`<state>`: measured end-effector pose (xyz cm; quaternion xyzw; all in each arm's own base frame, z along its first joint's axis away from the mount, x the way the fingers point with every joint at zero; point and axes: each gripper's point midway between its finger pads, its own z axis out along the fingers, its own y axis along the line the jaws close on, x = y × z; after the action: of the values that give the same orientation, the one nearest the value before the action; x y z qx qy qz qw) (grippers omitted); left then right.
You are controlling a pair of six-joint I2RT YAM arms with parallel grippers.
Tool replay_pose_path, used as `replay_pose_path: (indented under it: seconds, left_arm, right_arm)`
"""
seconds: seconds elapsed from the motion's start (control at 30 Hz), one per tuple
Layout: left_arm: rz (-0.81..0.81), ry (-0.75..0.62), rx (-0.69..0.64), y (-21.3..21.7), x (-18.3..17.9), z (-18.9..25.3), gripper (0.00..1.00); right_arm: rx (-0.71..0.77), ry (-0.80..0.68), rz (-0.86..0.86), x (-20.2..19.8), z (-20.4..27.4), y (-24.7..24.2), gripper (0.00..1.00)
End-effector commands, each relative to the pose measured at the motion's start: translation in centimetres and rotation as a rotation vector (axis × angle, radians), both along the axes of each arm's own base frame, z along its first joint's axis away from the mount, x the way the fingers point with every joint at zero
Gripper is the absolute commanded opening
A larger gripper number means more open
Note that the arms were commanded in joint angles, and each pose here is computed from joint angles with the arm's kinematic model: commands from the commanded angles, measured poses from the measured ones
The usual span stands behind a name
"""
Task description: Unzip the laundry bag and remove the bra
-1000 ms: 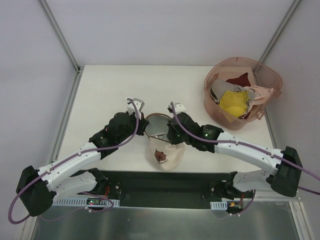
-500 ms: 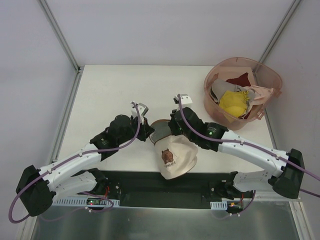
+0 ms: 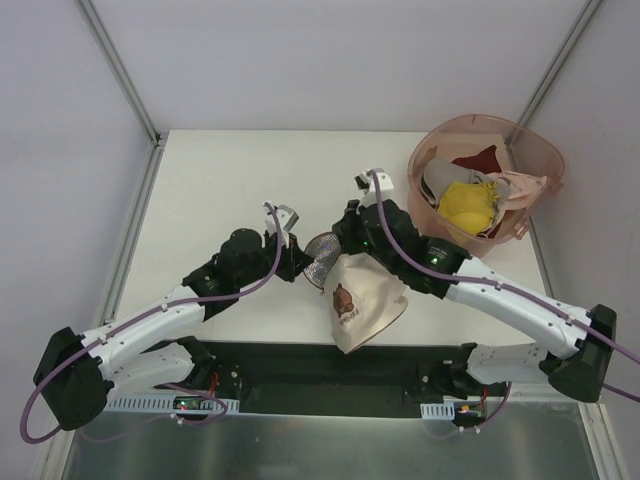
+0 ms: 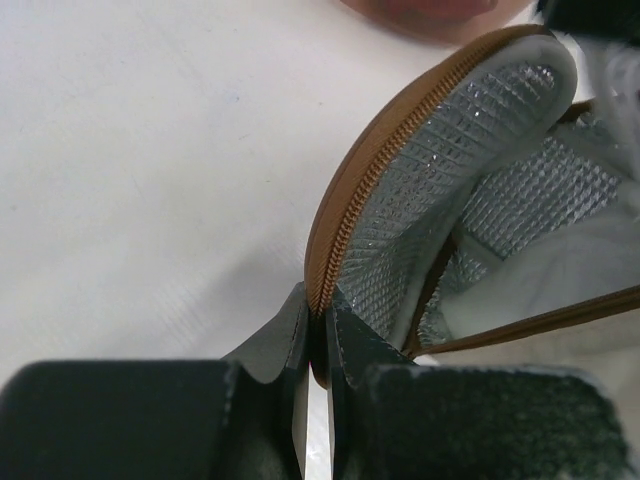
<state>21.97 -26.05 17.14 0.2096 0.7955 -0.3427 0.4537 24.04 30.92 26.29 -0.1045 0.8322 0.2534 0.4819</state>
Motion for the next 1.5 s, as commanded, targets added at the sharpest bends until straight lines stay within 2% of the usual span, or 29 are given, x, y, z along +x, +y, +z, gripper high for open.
replay_pose_path:
  seconds: [0.0,0.13,0.3,0.47,0.6,0.63,0.7,0.73,0.83,1.1,1.3,1.43,1.47]
  left_arm:
    - [-0.049,0.057,0.025,-0.5,-1.2,-2.3,0.0]
    - [-0.063,0.067,0.025,-1.0,-1.4,-2.5,0.0]
    - [-0.078,0.033,0.001,-1.2,-1.5,-1.1,0.0]
    - [-0.082,-0.016,-0.066,-1.5,-1.5,2.1,0.0]
    - [-0.026,-0.088,-0.109,-0.9,-0.7,5.5,0.0]
    - [0.003,-0.099,-0.11,-0.6,-0.3,5.9,0.0]
    - [0.07,-0.121,-0.097,0.4,0.5,6.3,0.0]
    - [0.088,-0.124,-0.093,0.6,0.7,6.4,0.0]
    - [0.133,-0.131,-0.079,1.2,1.3,6.5,0.0]
    - [0.198,-0.13,-0.1,2.1,1.7,6.9,0.0]
    - [0.219,-0.143,-0.114,2.5,1.8,7.5,0.0]
    - [0.234,-0.163,-0.126,2.7,1.8,8.3,0.0]
    - [0.239,-0.179,-0.132,2.9,1.7,8.8,0.0]
  right_arm:
    - [0.241,-0.163,-0.122,1.7,8.5,-3.2,0.01]
    - [0.253,-0.171,-0.2,3.2,8.4,-5.0,0.01]
    - [0.23,-0.14,-0.226,4.9,7.0,-5.1,0.01]
    - [0.183,-0.049,-0.115,5.5,4.6,-2.4,0.01]
    - [0.227,0.012,0.055,3.7,3.5,0.6,0.01]
    - [0.239,0.016,0.086,3.2,3.4,0.8,0.06]
    - [0.274,0.008,0.202,1.7,4.3,2.0,0.25]
    - [0.283,0.002,0.23,1.2,4.8,2.1,0.45]
    - [0.278,0.007,0.287,-0.1,5.6,1.9,0.56]
    - [0.241,0.017,0.342,-2.6,6.2,0.3,0.56]
    - [0.11,0.079,0.302,-4.3,3.3,-1.1,0.43]
    - [0.013,0.169,0.284,-5.5,-0.4,-1.2,0.33]
    - [-0.001,0.191,0.235,-5.0,-1.2,-1.5,0.32]
